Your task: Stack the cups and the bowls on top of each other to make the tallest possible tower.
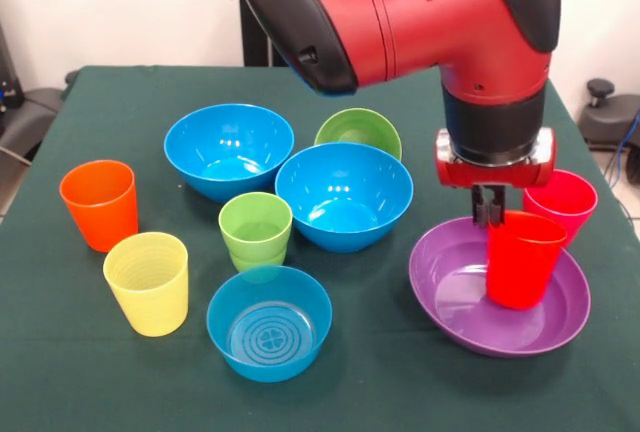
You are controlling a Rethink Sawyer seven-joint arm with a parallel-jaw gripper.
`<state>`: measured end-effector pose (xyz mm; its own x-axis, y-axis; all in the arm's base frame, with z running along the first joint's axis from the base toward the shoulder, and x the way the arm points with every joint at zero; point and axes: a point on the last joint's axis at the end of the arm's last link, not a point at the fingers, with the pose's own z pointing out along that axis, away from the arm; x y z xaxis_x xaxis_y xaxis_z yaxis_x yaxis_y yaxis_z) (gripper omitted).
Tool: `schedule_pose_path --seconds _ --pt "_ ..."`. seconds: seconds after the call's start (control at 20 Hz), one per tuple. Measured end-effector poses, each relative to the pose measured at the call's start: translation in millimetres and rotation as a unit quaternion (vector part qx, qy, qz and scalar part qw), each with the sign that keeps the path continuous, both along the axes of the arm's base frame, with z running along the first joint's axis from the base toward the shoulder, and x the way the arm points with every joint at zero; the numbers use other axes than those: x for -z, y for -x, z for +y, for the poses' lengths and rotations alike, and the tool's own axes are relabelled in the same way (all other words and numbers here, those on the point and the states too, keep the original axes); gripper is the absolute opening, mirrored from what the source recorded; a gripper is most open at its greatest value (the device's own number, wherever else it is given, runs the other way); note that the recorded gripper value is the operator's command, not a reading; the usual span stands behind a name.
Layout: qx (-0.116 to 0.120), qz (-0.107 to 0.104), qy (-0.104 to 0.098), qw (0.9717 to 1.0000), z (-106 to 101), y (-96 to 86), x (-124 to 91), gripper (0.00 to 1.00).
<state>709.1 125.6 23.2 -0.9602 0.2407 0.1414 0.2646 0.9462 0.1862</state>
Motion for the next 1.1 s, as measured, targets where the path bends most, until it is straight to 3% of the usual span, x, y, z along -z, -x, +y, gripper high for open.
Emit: schedule_pose_path --seconds 0.15,0.25,0.6,1.1 --pt "-0.005 0.017 0.0 0.9998 -7.1 8.2 -15.4 0.0" --pt "-0.012 0.037 0.006 0.9992 -23.8 17.4 -39.9 0.0" --pt "-0.018 0.055 0.021 0.9981 -72.2 24.2 -78.4 0.0" --pt "-0.022 0.048 0.012 0.9985 -121.5 22.5 -87.7 0.0"
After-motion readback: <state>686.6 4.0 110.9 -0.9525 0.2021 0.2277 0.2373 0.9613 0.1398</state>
